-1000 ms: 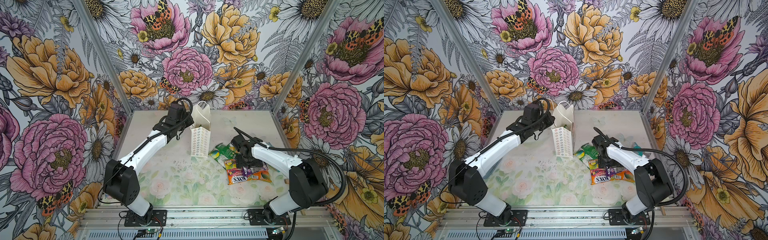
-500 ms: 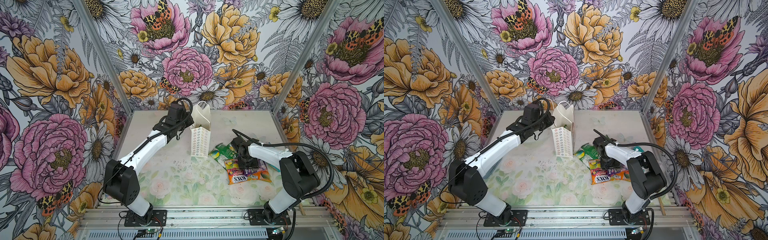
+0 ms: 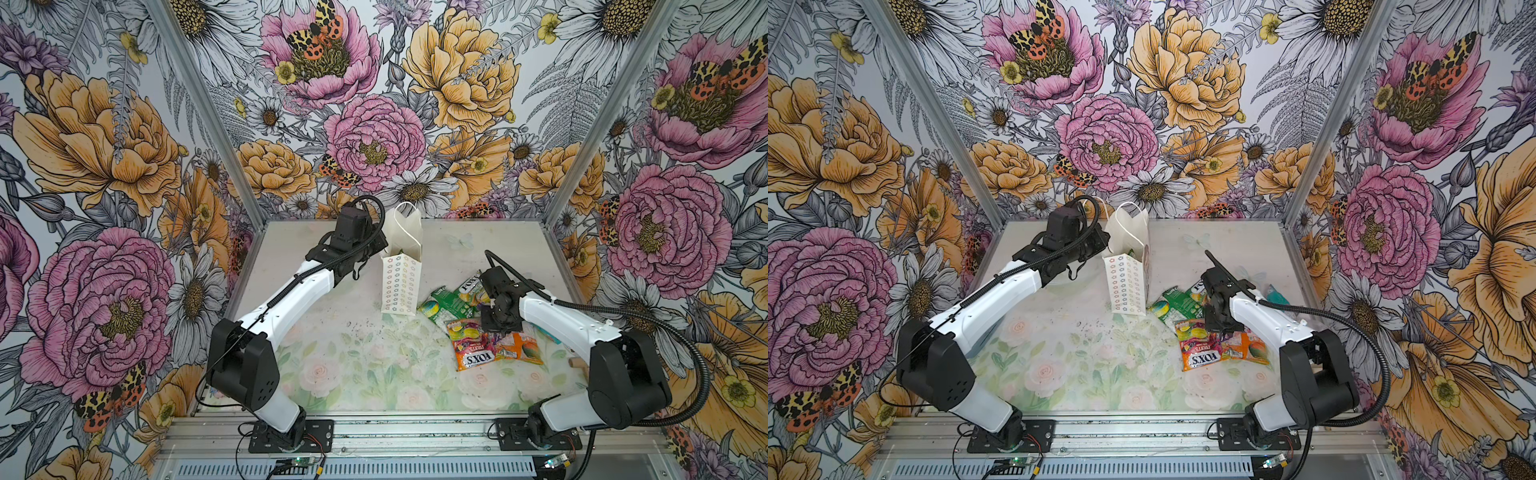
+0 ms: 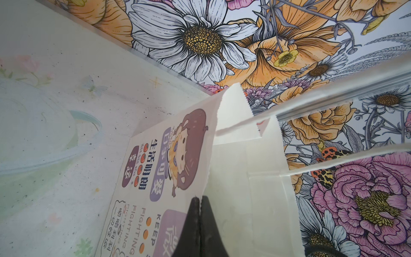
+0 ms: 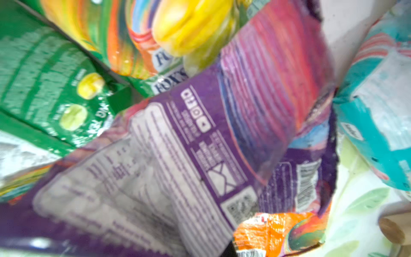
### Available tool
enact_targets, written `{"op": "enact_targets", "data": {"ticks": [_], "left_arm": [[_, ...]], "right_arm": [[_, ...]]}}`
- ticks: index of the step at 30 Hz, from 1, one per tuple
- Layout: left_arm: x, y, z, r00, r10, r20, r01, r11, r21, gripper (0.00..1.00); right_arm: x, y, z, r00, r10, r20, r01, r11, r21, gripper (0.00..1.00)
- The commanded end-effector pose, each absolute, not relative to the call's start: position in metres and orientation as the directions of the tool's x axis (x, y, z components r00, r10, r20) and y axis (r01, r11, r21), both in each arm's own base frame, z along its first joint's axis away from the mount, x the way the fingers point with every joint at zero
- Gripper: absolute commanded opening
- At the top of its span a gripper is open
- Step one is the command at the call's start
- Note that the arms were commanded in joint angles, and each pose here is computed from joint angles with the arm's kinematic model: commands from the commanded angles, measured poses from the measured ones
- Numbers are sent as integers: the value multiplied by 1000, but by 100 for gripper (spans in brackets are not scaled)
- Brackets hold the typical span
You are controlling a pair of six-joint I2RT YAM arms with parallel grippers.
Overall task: Place the snacks into the paper bag
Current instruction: Pick up the snack.
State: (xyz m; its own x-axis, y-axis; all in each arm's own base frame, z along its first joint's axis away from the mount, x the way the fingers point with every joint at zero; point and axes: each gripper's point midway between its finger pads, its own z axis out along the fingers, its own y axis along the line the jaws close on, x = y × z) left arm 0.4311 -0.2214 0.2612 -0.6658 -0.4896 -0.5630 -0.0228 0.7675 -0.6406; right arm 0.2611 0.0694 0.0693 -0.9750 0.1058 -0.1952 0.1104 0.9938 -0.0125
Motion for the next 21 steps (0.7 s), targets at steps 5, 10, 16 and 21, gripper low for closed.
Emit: {"op": "enact_targets", "data": {"ticks": [5,10,16,21], "left_arm": [[434,-231,258,-683,-490,-541,-14,750,-661,0],[434,-231,260,-682,-495,-539,-13,745,-667,0],[431,-229,264,-676,-499,-543,-13,744,-668,0],[430,-224,269,-660,-510,-552,-16,744,-668,0]], "right_arm": [[281,108,129,-941,82,-330,-2,969,248,0],[297,135,184,-904,62,-422,-116,916,383,0],[318,165,263,-836,48,-546,-270,831,487,0],[333,187,334,-766,57,-640,-393,746,537,0]]}}
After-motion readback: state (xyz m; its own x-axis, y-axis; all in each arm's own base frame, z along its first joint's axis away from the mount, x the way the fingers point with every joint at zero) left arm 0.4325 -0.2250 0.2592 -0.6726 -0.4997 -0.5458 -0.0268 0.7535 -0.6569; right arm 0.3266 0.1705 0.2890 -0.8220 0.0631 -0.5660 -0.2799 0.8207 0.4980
